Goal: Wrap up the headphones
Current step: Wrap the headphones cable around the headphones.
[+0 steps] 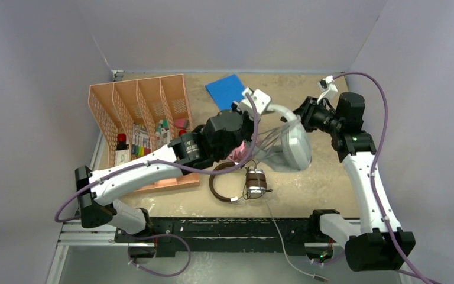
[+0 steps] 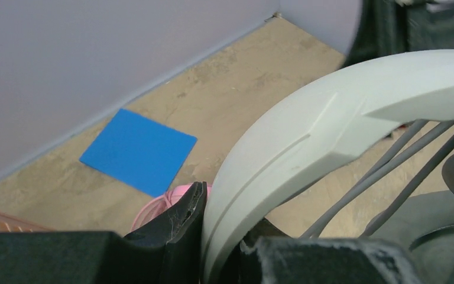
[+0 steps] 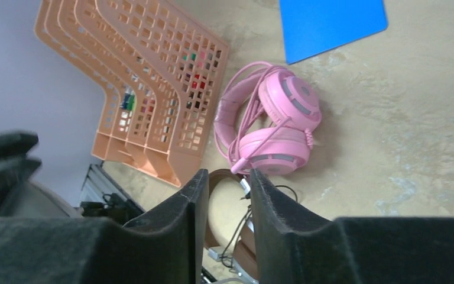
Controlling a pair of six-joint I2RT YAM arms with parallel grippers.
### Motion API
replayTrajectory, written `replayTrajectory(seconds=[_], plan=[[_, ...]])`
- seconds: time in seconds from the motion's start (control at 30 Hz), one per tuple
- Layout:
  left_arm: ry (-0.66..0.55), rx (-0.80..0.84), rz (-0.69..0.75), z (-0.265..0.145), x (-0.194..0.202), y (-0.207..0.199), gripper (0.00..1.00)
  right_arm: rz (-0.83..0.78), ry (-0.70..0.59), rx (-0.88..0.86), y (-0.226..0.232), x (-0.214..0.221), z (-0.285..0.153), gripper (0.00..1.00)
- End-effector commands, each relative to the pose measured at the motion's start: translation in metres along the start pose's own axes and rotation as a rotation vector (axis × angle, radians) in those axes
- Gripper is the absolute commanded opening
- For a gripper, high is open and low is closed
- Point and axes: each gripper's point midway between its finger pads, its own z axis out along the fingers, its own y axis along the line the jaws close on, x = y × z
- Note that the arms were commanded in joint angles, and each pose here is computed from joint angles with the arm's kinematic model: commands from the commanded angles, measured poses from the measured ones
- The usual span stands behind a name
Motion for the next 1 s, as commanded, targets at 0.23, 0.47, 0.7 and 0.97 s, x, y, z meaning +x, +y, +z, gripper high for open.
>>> replayTrajectory(seconds=[0.23, 0.47, 0.7, 0.97], plan=[[-0.016, -0.143, -0.728, 0.03, -0.054, 0.075, 0.0, -0.127, -0.048, -0.114, 0.006, 0.013, -0.002, 0.65], [-0.101, -0.1, -0.925, 0.032, -0.086, 0.106, 0.0, -0.088, -0.048, -0.265, 0.003, 0.054, 0.009, 0.82], [-0.163, -0.053, -0.98, 0.029, -0.118, 0.116, 0.0, -0.189, -0.056, -0.439, 0.031, 0.082, 0.021, 0.91], [-0.189, -0.037, -0.991, 0.025, -0.133, 0.117, 0.0, -0.242, -0.095, -0.528, 0.045, 0.084, 0.029, 0.89]])
